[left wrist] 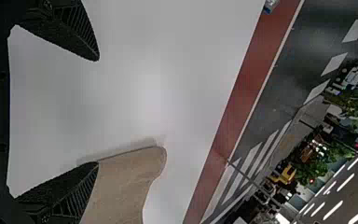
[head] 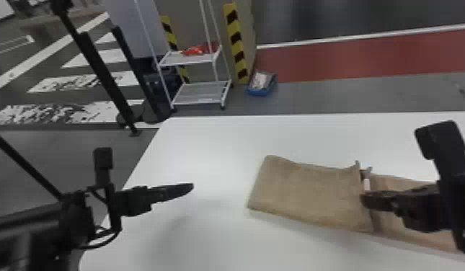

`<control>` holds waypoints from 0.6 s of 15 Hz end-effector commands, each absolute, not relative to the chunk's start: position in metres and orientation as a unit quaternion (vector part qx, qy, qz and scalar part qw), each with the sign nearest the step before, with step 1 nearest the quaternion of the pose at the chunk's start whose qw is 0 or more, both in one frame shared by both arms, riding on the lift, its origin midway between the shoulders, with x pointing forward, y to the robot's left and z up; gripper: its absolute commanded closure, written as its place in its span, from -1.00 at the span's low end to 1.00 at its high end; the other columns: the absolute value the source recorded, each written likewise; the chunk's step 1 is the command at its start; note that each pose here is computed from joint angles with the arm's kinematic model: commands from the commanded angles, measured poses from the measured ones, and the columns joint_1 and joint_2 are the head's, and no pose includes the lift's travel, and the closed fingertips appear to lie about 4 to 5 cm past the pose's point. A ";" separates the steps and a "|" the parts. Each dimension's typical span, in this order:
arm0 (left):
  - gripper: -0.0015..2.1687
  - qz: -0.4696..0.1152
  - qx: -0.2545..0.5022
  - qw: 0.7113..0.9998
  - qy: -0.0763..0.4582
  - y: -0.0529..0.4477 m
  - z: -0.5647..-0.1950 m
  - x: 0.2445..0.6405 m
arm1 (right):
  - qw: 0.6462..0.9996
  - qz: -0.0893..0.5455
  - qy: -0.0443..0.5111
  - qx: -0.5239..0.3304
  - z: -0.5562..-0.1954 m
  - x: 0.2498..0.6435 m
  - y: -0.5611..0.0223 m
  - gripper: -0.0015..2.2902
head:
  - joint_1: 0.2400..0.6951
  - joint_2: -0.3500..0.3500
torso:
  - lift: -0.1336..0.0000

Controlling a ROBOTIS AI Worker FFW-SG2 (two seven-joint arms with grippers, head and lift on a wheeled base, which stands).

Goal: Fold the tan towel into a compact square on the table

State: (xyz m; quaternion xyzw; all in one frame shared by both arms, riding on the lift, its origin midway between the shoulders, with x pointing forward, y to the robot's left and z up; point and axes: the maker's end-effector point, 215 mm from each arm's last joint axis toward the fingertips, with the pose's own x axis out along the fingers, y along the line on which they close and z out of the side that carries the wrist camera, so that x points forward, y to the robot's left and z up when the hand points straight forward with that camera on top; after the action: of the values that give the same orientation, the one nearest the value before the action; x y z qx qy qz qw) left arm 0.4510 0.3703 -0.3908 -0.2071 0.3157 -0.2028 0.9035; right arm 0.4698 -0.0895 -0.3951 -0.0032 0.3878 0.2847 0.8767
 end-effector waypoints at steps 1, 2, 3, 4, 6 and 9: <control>-0.92 -0.202 -0.207 0.904 0.314 0.373 -0.389 0.451 | 0.880 0.277 0.384 0.022 -0.392 0.460 -0.102 0.03 | 1.00 0.94 | -0.86; -0.92 -0.203 -0.209 0.904 0.312 0.372 -0.388 0.451 | 0.881 0.270 0.388 0.027 -0.397 0.460 -0.110 0.03 | 1.00 0.94 | -0.86; -0.92 -0.204 -0.209 0.904 0.312 0.372 -0.387 0.451 | 0.879 0.265 0.395 0.029 -0.407 0.458 -0.114 0.03 | 1.00 0.93 | -0.86; -0.92 -0.206 -0.212 0.904 0.309 0.371 -0.385 0.452 | 0.876 0.257 0.407 0.026 -0.419 0.459 -0.118 0.03 | 1.00 0.90 | -0.86; -0.92 -0.206 -0.212 0.906 0.304 0.373 -0.381 0.452 | 0.878 0.261 0.400 0.025 -0.417 0.463 -0.117 0.03 | 1.00 0.87 | -0.86; -0.92 -0.209 -0.213 0.909 0.292 0.375 -0.370 0.452 | 0.893 0.263 0.364 0.040 -0.378 0.467 -0.122 0.03 | 1.00 0.86 | -0.86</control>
State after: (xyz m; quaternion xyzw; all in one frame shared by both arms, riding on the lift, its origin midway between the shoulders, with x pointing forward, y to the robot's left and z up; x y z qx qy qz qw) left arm 0.4517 0.3740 -0.3753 -0.2136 0.2974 -0.2074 0.9071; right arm 0.4676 -0.1198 -0.3947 0.0303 0.3793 0.2615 0.8870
